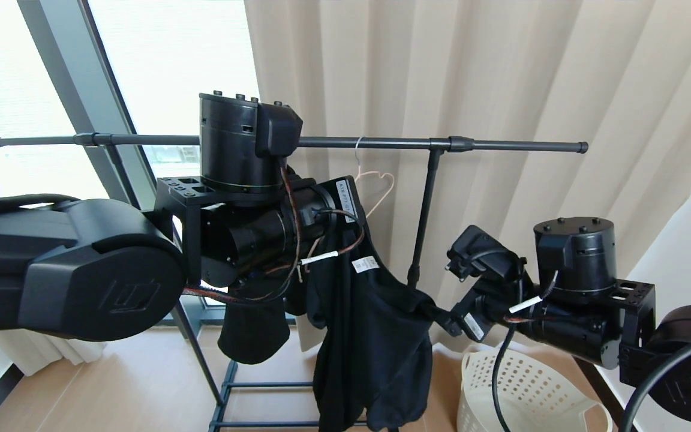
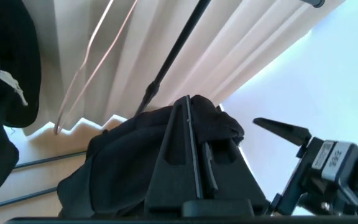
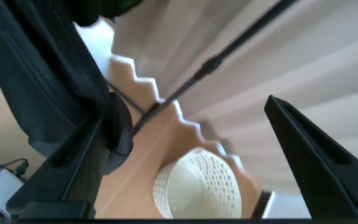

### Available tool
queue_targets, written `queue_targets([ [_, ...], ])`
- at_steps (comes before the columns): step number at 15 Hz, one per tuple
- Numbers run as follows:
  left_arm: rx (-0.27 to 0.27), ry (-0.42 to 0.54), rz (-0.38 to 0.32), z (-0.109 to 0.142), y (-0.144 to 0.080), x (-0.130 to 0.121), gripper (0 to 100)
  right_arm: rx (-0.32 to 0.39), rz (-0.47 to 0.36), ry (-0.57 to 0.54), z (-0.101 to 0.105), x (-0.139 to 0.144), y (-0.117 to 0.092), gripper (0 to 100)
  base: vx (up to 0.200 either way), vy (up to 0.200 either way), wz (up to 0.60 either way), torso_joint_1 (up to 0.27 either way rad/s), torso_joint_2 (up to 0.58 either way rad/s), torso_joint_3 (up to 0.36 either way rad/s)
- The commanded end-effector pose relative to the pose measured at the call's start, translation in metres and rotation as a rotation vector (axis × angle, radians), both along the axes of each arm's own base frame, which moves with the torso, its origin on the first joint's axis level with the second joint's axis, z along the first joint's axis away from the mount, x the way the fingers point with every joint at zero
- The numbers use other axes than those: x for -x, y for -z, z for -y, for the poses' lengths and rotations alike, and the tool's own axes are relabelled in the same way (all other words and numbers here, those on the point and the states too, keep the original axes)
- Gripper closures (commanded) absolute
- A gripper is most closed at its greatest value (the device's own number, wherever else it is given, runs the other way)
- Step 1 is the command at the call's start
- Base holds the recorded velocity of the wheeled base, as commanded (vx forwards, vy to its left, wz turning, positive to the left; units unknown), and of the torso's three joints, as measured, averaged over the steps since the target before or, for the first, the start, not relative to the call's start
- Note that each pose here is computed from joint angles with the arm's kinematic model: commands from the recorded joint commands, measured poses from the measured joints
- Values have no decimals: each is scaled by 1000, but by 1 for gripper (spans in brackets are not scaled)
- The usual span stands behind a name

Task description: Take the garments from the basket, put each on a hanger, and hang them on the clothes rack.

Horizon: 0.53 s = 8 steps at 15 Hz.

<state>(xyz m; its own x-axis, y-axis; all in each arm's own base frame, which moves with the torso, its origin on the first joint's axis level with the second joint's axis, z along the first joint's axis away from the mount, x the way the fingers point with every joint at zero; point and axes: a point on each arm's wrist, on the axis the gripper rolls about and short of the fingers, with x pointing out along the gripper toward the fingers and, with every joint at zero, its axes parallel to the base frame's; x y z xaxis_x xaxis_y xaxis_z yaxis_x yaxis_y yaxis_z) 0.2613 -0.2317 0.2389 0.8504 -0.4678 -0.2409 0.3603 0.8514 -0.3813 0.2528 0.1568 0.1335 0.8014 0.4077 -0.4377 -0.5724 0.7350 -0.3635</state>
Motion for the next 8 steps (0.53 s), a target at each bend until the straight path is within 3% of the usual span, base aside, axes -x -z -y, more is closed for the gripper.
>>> queue_targets([
  [1, 0, -11, 4, 0, -1, 0, 100, -4, -29, -47, 0, 3, 19, 0, 0, 0, 0, 0, 0, 0],
  [4, 4, -29, 15, 0, -1, -2, 100, -52, 8, -125, 4, 6, 21, 0, 0, 0, 0, 0, 0, 0],
  [6, -2, -122, 31, -5, 1, -15, 100, -91, 47, -169, 24, -2, 17, 0, 0, 0, 0, 0, 0, 0],
  [8, -13, -152, 30, -3, 5, -20, 100, -119, 53, -201, 31, -4, 13, 0, 0, 0, 0, 0, 0, 0],
])
